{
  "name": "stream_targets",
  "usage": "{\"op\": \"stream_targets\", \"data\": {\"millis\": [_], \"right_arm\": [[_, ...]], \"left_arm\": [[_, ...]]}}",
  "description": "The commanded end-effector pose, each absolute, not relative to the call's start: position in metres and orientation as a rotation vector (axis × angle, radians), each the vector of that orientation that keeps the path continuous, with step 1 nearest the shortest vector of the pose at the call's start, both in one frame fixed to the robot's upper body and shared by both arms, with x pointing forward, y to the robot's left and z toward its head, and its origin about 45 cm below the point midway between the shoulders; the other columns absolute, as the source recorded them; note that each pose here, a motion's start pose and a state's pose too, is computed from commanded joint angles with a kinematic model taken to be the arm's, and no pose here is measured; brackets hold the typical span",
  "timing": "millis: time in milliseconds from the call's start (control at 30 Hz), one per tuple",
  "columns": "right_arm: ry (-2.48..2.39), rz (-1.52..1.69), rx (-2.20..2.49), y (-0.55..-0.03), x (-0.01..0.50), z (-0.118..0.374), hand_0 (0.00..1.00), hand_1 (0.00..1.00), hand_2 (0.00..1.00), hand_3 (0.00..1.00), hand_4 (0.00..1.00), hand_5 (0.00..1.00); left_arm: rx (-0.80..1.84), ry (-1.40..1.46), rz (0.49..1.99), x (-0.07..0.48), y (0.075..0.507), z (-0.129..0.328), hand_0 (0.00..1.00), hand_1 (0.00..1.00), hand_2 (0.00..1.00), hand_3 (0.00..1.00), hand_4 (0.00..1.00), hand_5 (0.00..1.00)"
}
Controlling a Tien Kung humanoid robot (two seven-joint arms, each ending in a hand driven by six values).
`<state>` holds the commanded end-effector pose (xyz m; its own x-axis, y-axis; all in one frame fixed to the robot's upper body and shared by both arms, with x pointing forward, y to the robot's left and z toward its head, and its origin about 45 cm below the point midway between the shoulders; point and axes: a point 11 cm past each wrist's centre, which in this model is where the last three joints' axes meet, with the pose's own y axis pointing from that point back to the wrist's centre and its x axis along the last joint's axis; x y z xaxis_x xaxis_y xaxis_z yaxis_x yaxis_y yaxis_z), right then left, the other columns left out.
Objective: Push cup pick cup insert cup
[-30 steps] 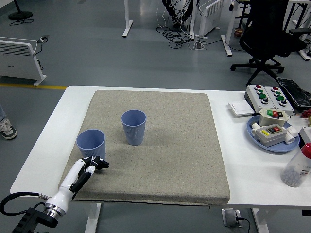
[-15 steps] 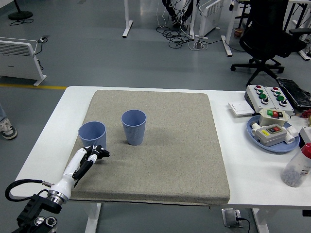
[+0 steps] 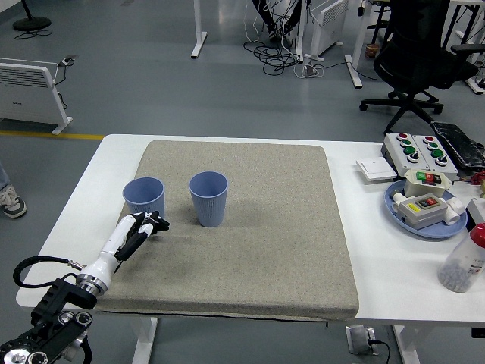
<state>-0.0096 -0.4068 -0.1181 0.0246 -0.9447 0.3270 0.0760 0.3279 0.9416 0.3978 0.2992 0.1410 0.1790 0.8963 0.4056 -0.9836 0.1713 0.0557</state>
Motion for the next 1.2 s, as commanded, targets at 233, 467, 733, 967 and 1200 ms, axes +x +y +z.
{"op": "stream_targets", "data": {"millis": [233, 467, 733, 967, 1200], "right_arm": [[-1.274, -0.99, 0.912, -0.405, -0.012, -0.119, 0.706, 0.628, 0.683, 0.596, 0.141, 0.501], [-1.27, -0.99, 0.915, -0.405, -0.013, -0.119, 0.706, 0.629, 0.683, 0.596, 0.141, 0.502], [-1.273, -0.991, 0.923, -0.404, -0.01, -0.119, 0.706, 0.629, 0.683, 0.597, 0.142, 0.497], [-1.27, -0.989, 0.927, -0.403, -0.008, -0.119, 0.707, 0.629, 0.684, 0.597, 0.144, 0.498], [-1.266, -0.985, 0.931, -0.404, -0.007, -0.119, 0.707, 0.63, 0.684, 0.596, 0.145, 0.498]], "left_arm": [[0.363, -0.305, 1.371, 0.401, 0.305, 0.136, 0.646, 0.617, 0.561, 0.517, 0.546, 0.998], [0.368, -0.307, 1.366, 0.407, 0.303, 0.135, 0.647, 0.618, 0.559, 0.515, 0.542, 0.998], [0.389, -0.341, 1.368, 0.422, 0.306, 0.142, 0.651, 0.621, 0.556, 0.511, 0.536, 0.998], [0.41, -0.345, 1.356, 0.43, 0.304, 0.141, 0.656, 0.626, 0.555, 0.512, 0.535, 0.998], [0.418, -0.358, 1.352, 0.439, 0.3, 0.144, 0.667, 0.632, 0.554, 0.509, 0.534, 0.998]]}}
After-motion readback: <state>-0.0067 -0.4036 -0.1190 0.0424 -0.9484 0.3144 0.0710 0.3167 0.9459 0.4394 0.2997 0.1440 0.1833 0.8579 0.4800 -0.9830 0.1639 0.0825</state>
